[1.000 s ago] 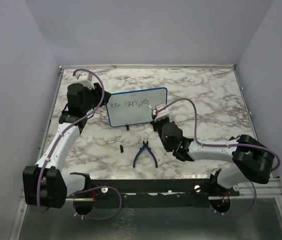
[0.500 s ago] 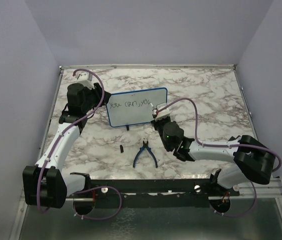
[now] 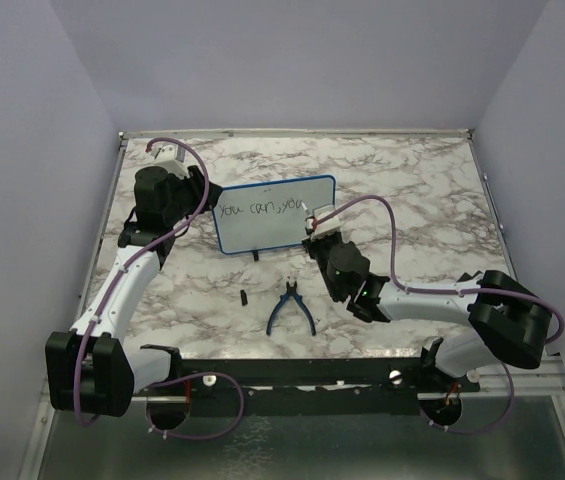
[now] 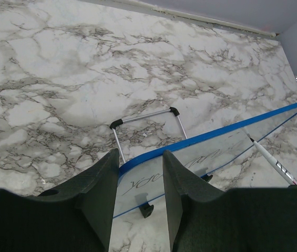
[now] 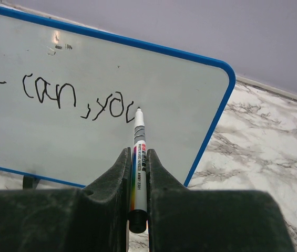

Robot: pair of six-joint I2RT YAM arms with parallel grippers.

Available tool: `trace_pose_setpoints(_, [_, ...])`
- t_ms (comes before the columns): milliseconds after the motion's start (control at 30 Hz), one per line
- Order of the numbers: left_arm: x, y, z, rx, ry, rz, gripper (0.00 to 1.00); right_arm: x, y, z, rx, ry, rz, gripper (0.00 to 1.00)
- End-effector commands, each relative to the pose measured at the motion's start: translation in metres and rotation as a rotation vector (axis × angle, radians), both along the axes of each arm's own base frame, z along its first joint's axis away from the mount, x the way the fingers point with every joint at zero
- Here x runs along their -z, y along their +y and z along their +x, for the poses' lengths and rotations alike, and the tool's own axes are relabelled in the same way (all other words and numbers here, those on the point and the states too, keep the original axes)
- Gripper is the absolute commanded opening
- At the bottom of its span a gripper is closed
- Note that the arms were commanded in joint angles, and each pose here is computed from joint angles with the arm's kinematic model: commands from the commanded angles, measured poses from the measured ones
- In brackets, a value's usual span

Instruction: Write a sentence on the whiteboard

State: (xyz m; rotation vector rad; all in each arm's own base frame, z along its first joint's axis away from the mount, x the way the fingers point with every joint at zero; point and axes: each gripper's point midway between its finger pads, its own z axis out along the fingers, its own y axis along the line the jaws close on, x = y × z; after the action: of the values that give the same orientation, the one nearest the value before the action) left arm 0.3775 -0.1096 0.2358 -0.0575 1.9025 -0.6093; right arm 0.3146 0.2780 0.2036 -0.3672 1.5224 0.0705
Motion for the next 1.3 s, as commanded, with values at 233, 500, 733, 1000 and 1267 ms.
trace_pose_setpoints(233, [0.0, -0.006, -0.008, 0.037, 0.0, -0.003, 0.4, -0.006, -0.002, 0.004, 0.029, -0.008, 0.035, 0.01])
trace_pose_setpoints(500, [0.0, -0.006, -0.007, 0.037, 0.001, -0.003, 0.4, 0.012, -0.006, 0.0, 0.032, 0.039, 0.023, 0.01])
trace_pose_setpoints(733, [0.0, -0.006, -0.007, 0.038, 0.0, -0.005, 0.4, 0.02, -0.009, -0.002, 0.036, 0.058, 0.02, 0.01])
trace_pose_setpoints(1000, [0.0, -0.006, -0.008, 0.04, 0.001, -0.004, 0.4, 0.021, -0.013, -0.003, 0.047, 0.061, 0.016, 0.01])
trace_pose_setpoints(1267, [0.0, -0.006, -0.007, 0.039, 0.001, -0.004, 0.4, 0.009, -0.014, -0.007, 0.019, 0.041, 0.035, 0.01])
